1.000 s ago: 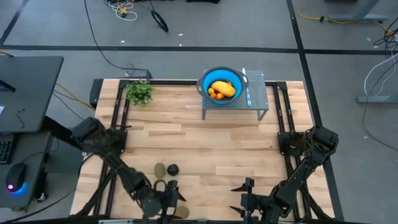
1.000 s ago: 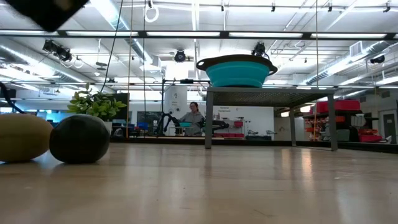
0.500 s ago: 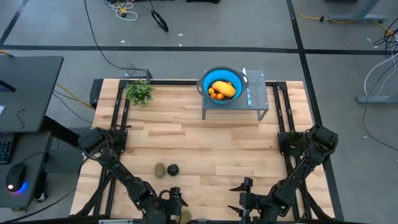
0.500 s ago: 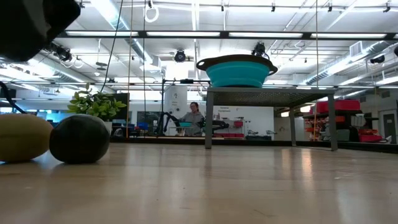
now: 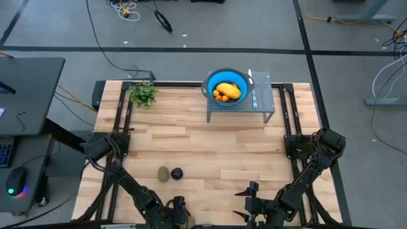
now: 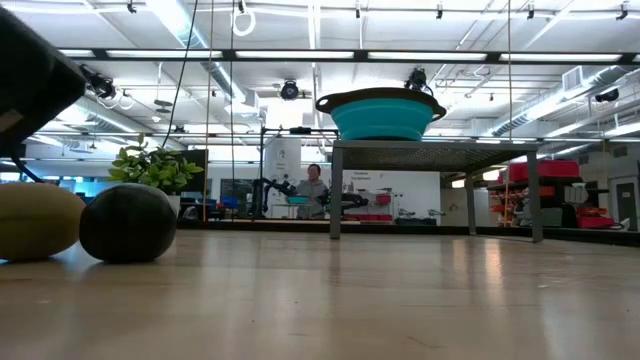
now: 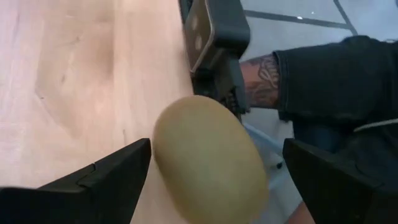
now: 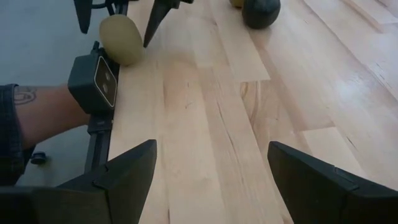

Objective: Pick & Place Fruit
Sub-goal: Put the brown kiwi into the blue strainer bowl

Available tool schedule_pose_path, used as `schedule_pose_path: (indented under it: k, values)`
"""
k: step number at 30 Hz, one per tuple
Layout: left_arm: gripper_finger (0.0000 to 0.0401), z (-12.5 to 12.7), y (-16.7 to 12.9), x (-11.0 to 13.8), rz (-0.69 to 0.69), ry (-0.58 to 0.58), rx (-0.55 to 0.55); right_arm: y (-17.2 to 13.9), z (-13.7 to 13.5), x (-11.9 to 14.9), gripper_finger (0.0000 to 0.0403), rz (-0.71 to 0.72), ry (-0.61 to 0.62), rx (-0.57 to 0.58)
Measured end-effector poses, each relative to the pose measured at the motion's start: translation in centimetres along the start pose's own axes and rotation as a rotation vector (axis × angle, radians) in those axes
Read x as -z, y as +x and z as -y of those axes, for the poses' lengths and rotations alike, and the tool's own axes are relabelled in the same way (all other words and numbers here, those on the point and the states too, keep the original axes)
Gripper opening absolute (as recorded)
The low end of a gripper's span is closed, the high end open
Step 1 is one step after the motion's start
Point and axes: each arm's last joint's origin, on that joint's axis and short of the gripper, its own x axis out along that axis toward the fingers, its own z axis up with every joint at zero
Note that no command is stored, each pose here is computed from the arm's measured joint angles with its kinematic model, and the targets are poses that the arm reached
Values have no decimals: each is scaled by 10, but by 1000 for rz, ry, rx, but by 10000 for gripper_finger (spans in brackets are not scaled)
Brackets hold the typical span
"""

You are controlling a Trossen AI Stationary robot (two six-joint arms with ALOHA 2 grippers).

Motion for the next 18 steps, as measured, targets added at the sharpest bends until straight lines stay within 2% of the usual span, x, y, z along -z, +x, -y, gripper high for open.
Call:
schedule_pose_path:
  k: [10, 18]
  values:
    - [368, -7, 0, 5, -34, 13, -93, 0, 0, 0, 318, 2, 3, -2]
    - [312, -9, 0, 7, -53, 11, -107, 0, 0, 0, 318, 2, 3, -2]
